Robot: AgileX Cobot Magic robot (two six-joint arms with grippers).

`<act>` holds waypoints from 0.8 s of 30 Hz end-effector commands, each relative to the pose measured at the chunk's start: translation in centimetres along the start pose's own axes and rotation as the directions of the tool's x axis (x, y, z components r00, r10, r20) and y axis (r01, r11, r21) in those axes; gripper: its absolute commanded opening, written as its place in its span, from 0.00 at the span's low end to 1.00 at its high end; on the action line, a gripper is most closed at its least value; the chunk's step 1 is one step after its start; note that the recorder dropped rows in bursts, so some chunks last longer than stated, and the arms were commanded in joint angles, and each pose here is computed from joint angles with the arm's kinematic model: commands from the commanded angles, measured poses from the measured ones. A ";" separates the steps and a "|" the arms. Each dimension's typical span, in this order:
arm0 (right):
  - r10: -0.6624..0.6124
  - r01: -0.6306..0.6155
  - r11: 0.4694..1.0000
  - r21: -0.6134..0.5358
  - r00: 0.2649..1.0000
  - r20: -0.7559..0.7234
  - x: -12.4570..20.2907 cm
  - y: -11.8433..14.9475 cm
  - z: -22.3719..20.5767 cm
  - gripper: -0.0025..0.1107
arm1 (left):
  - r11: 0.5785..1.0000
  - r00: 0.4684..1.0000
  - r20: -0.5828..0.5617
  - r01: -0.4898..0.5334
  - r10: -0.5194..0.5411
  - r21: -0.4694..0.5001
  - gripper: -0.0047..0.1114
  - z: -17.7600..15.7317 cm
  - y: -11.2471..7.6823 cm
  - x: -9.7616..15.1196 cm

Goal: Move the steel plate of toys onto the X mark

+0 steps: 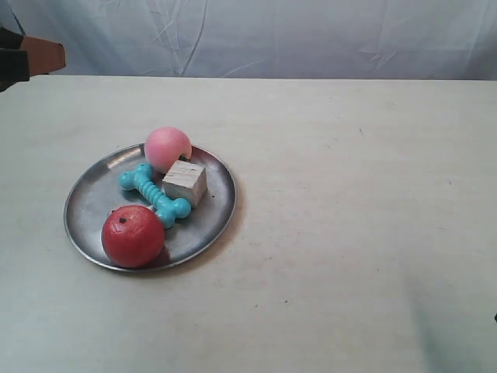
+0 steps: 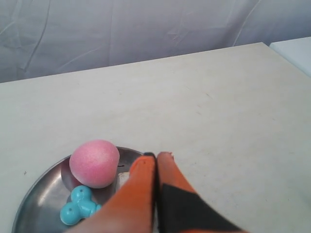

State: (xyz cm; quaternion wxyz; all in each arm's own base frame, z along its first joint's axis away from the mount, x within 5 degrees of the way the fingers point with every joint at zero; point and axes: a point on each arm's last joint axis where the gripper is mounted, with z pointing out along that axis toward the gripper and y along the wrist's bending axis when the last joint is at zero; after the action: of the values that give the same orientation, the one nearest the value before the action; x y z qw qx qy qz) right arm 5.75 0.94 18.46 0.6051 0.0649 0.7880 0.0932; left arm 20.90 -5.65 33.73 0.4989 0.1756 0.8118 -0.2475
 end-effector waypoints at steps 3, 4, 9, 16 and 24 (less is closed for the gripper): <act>0.001 -0.001 1.000 0.008 1.000 0.018 -0.1 -0.1 0.0 0.02 | 1.000 1.000 0.011 0.010 -0.010 0.003 0.04 0.0 -0.2 0.0; 0.001 -0.001 1.000 0.008 1.000 0.018 -0.1 -0.1 0.0 0.02 | 1.000 1.000 0.010 0.010 -0.010 0.005 0.04 0.0 -0.2 0.0; 0.001 -0.001 1.000 0.008 1.000 0.018 -0.1 -0.1 0.0 0.02 | 1.000 1.000 0.004 -0.002 0.002 -0.004 0.04 0.0 -0.1 0.1; 0.001 -0.001 1.000 0.008 1.000 0.018 -0.1 -0.1 0.0 0.02 | 1.000 1.000 -0.001 -0.009 0.009 -0.006 0.04 0.0 -0.1 0.1; 0.001 -0.001 1.000 0.009 1.000 0.021 -0.1 -0.1 0.0 0.02 | 0.998 1.000 0.016 -0.018 0.019 -0.055 0.04 0.0 0.4 0.0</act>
State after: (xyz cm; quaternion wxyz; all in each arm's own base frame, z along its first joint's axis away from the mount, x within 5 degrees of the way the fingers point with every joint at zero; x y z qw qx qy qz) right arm 5.75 0.92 18.50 0.6070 0.0671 0.7863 0.0934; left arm 20.99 -5.35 33.45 0.4983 0.1904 0.8176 -0.2165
